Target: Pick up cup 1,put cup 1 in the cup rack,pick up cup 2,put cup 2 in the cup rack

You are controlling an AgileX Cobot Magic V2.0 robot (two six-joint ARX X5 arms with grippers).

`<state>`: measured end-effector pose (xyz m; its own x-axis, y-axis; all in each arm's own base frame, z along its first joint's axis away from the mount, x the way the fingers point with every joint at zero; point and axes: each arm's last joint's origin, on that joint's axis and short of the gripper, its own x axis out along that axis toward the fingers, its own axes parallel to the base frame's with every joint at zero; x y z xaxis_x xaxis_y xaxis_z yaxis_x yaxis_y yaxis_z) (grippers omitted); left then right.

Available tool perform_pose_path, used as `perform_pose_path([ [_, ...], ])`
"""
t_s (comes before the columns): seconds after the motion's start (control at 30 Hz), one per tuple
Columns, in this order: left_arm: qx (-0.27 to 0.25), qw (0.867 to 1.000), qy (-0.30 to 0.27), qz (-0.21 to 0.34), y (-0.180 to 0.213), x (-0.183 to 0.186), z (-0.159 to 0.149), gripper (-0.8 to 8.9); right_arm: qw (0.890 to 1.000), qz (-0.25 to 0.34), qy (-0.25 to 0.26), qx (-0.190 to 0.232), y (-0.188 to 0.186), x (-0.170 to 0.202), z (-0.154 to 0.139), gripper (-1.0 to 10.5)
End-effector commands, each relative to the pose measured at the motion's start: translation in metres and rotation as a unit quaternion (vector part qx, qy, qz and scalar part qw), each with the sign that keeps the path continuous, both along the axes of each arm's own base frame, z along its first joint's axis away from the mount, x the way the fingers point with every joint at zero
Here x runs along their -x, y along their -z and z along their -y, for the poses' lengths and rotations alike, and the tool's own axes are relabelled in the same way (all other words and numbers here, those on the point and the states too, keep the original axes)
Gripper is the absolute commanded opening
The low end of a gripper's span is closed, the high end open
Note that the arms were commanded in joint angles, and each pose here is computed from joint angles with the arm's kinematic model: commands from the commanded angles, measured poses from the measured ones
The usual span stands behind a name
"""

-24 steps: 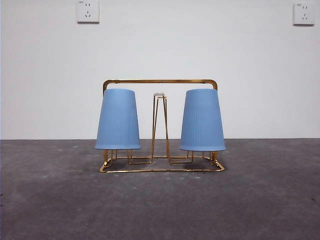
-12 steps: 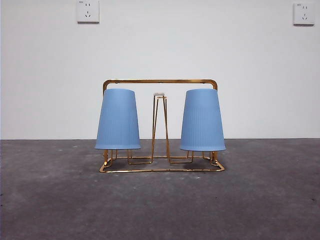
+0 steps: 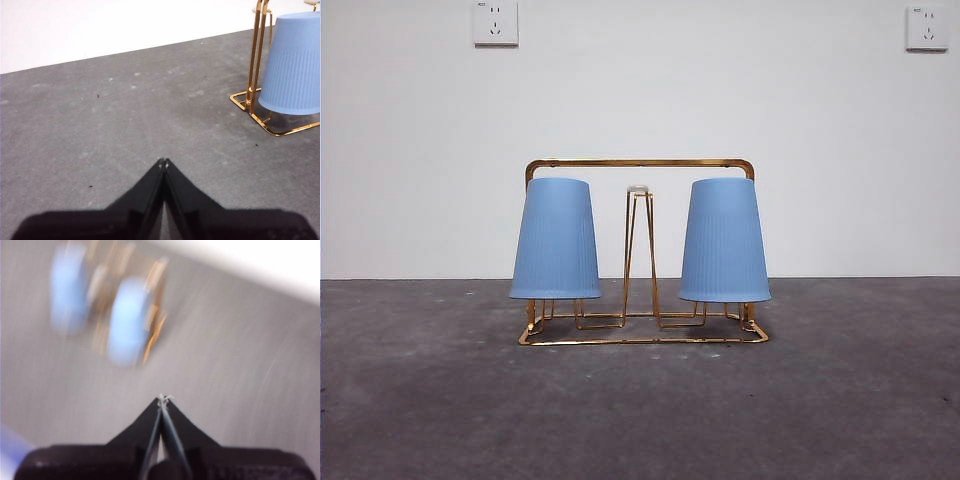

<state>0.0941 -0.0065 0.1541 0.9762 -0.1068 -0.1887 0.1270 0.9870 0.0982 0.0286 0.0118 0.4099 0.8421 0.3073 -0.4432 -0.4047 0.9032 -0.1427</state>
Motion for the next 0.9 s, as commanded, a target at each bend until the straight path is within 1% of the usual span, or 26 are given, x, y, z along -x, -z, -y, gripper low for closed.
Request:
perform_pose_path([
  [0.03,0.003,1.000,-0.002,-0.004,0.004,-0.001,0.000,-0.03,0.995,0.077,0.037,-0.049,-0.014,0.003,0.005,0.0],
  [0.07,0.003,1.000,-0.002,-0.004,0.004,-0.001,0.000,-0.03,0.992,0.105,0.047,-0.059,-0.018,0.005,0.006,0.0],
  [0.13,0.003,1.000,-0.002,-0.004,0.004,-0.001,0.000,-0.03,0.985,0.146,0.060,-0.064,-0.025,0.008,0.007,0.0],
  [0.27,0.003,1.000,-0.002,-0.003,0.004,-0.001,0.000,-0.03,0.970,0.227,0.076,-0.046,-0.032,0.010,0.008,0.0],
  [0.33,0.003,1.000,-0.002,-0.004,0.004,-0.001,0.000,-0.03,0.962,0.254,0.089,-0.051,-0.028,0.008,0.008,0.0],
  [0.4,0.003,1.000,-0.002,-0.004,0.004,-0.001,0.000,-0.03,0.954,0.273,0.108,-0.064,-0.017,0.004,0.008,0.0],
  [0.47,0.003,1.000,-0.002,-0.004,0.004,-0.001,0.000,-0.03,0.950,0.277,0.120,-0.083,0.001,-0.004,0.009,0.0],
  [0.57,0.003,1.000,-0.002,-0.004,0.004,-0.001,0.000,-0.03,0.948,0.274,0.128,-0.098,0.037,-0.018,0.009,0.0],
  [0.7,0.003,1.000,-0.002,-0.004,0.004,-0.001,0.000,-0.03,0.950,0.261,0.141,-0.102,0.094,-0.036,0.010,0.0],
  [0.9,0.003,1.000,-0.002,-0.004,0.004,-0.001,0.000,-0.03,0.942,0.249,0.194,-0.111,0.173,-0.055,0.012,0.0],
])
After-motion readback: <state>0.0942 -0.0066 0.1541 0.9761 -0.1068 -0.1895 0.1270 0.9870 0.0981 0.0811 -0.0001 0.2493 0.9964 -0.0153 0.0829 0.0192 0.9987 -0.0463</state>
